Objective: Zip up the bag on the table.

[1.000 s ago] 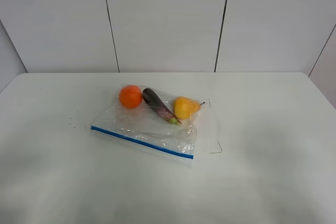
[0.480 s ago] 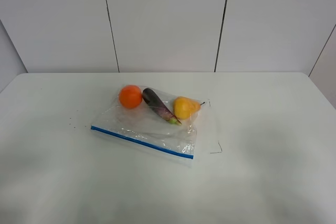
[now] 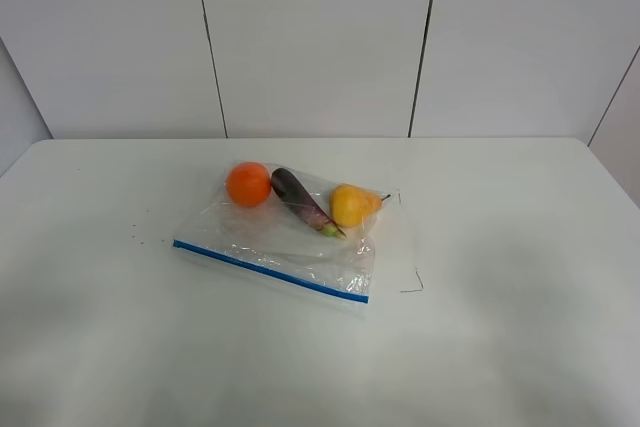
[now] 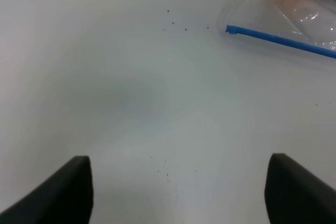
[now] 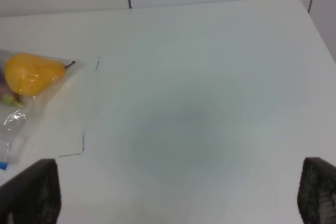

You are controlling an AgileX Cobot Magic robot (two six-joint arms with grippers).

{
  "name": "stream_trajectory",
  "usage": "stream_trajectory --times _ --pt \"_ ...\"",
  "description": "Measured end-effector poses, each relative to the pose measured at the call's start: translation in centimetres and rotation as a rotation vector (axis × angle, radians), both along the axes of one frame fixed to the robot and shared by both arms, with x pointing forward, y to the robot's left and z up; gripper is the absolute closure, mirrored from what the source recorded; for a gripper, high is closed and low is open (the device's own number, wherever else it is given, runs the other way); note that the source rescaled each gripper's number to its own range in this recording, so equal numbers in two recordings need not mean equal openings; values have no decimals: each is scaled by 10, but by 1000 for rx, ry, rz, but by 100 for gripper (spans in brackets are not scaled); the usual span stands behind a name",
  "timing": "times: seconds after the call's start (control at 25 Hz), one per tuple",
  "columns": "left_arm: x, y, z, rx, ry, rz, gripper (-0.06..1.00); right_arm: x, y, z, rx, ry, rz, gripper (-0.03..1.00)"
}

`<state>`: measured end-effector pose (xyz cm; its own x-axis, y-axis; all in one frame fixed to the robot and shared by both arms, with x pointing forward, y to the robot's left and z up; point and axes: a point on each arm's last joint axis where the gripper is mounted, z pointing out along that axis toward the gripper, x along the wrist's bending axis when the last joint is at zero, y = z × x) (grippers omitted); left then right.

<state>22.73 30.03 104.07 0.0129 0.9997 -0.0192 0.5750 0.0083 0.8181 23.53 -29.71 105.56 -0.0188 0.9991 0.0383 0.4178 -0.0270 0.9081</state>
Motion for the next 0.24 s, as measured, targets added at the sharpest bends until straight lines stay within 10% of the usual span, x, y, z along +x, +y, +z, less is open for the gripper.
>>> stream_trajectory --times 0.24 --pt "0 0 0 0 0 0 7 0 0 0 0 0 0 -3"
